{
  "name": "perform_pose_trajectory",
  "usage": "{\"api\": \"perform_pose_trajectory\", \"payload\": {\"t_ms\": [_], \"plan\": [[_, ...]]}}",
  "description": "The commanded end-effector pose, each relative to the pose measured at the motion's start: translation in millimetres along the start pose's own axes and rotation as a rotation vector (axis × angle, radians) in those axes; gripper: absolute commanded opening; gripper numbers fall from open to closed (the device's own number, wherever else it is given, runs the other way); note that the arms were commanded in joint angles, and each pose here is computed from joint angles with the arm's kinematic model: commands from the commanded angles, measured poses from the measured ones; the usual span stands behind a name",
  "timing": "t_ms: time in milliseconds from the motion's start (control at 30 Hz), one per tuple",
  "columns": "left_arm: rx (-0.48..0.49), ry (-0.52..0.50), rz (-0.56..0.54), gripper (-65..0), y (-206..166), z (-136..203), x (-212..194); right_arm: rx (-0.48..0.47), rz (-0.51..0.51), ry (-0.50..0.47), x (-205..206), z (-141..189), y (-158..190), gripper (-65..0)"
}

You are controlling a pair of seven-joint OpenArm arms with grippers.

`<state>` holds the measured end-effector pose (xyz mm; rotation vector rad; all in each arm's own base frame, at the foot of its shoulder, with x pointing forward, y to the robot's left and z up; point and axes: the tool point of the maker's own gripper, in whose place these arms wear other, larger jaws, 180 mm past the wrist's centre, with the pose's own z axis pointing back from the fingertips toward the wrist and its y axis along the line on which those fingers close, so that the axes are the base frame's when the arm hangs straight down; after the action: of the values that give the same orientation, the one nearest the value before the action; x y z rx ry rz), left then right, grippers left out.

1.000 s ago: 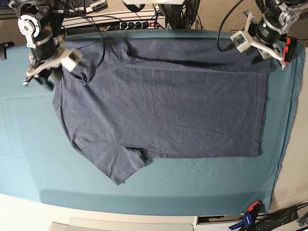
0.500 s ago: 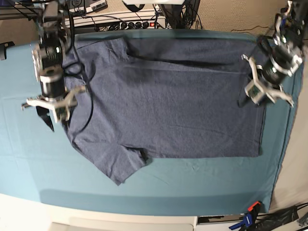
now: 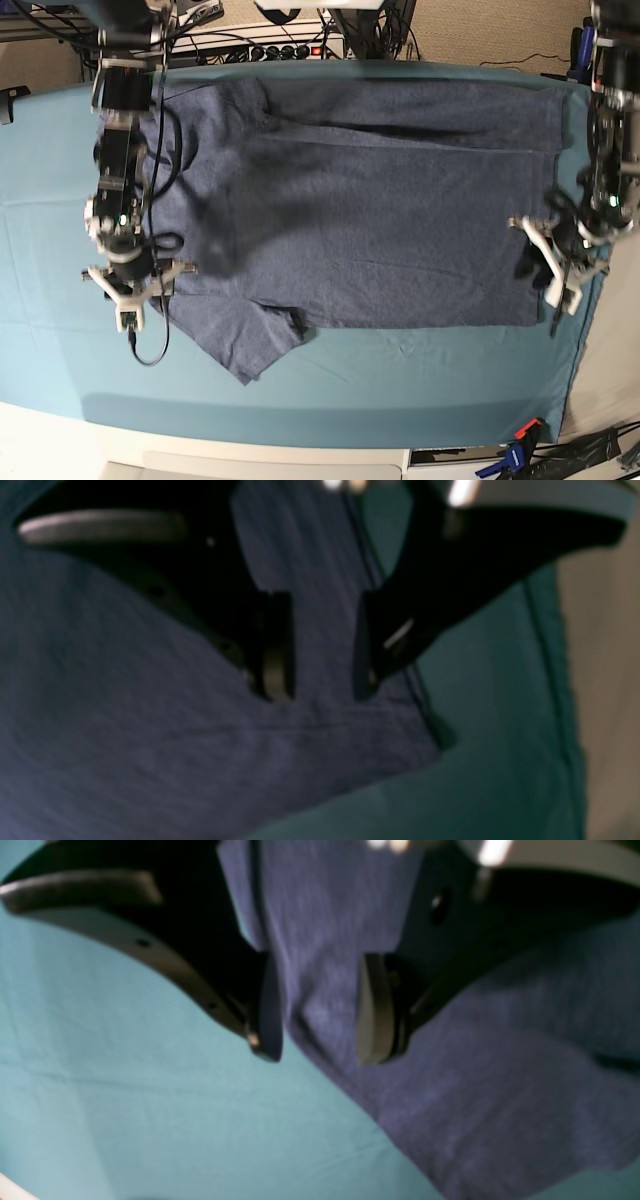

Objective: Fold the T-shirt properly
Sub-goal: 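Pull the collar edge with both grippers across the shirt toward the hem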

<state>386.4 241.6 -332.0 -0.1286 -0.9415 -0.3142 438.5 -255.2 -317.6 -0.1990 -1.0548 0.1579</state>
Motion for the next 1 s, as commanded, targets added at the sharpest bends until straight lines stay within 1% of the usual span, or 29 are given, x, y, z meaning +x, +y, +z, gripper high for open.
{"api": "perform_pose_trajectory", "payload": {"t_ms": [0, 100, 233, 400, 567, 733, 967], "plan": [[0.024, -0.049, 0.024, -43.4, 16, -2, 21, -0.012, -0.003, -0.057, 25, -4, -10, -39.7], [0.044, -0.041, 0.113, -43.3, 38, -21, 27, 0.006, -0.022, -0.035, 31, -20, -13, -39.7], [0.064, -0.014, 0.247, -37.8, 62, -44, 40, 0.017, -0.04, -0.024, 40, -32, -16, -39.7], [0.069, 0.008, 0.367, -37.9, 83, -61, 55, 0.017, -0.05, -0.03, 49, -37, -19, -39.7], [0.093, 0.056, 0.48, -37.9, 100, -68, 47, 0.018, -0.05, -0.038, 50, -37, -19, -39.7], [0.124, 0.112, 0.552, -37.9, 105, -69, 25, 0.018, -0.05, -0.045, 51, -37, -19, -39.7], [0.119, 0.146, 0.561, -37.9, 101, -70, 12, 0.014, -0.039, -0.035, 49, -37, -20, -39.7]]}}
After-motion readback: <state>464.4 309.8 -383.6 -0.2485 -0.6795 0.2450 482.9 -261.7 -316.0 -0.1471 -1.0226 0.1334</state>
